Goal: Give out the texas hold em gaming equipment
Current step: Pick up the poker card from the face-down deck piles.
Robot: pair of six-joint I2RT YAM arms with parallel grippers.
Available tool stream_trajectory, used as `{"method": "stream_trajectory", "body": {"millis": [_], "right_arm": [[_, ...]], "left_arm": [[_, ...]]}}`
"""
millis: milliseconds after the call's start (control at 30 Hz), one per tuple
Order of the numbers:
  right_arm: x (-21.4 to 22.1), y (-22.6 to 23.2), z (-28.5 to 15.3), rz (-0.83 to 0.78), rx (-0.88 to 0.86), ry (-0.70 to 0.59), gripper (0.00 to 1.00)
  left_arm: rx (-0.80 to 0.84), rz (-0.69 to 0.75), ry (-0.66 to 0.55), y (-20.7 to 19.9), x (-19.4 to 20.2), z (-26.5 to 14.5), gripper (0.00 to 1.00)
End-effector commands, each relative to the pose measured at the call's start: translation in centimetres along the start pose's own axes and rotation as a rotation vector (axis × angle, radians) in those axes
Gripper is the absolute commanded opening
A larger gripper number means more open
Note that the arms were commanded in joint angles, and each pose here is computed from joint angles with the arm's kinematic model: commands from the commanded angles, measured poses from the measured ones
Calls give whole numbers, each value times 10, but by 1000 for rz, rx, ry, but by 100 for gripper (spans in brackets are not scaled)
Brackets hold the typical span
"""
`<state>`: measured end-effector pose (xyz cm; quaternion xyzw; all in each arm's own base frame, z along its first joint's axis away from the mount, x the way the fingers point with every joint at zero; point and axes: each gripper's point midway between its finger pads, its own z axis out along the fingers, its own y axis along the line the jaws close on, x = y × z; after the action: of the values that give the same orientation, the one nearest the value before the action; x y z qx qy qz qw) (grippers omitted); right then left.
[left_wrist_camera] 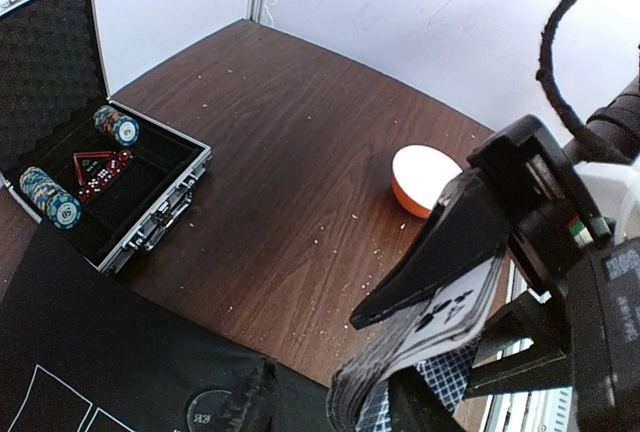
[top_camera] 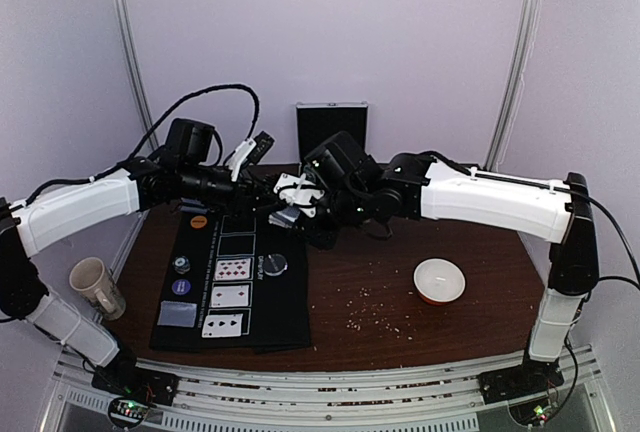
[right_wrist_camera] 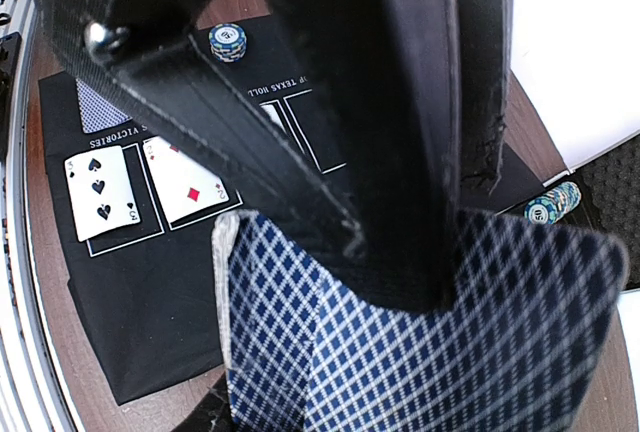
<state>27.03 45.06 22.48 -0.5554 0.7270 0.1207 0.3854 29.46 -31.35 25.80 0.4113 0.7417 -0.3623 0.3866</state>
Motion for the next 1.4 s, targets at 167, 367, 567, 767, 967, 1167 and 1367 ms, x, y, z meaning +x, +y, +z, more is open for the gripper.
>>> {"method": "stream_trajectory", "body": {"millis": [167,367,567,767,967,1167,1367], "right_arm": [[-9,10,-4,-13,-35,-22,47],[-9,10,-4,-12,-35,-22,47],[-9,10,-4,-12,-35,-20,47],[-7,8,-4,-10,-27,-16,47],[-6,8,-3,-11,-25,-11,47],[-4,8,-2,-12,-19,-5,47],[-1,7,-1,-12,-15,2,47]], "left_arm": [[-48,56,-64,0,-17,-18,26],[-38,57,-65,-4,-14,-20,24],[-27,58,-68,-7,-15,-23,11],[-28,60,-60,-10,-13,-27,0],[-32,64,-55,-12,-12,-30,0],[-23,62,-65,-13,-13,-36,0],[32,32,-127,-14,-22,-49,0]]}}
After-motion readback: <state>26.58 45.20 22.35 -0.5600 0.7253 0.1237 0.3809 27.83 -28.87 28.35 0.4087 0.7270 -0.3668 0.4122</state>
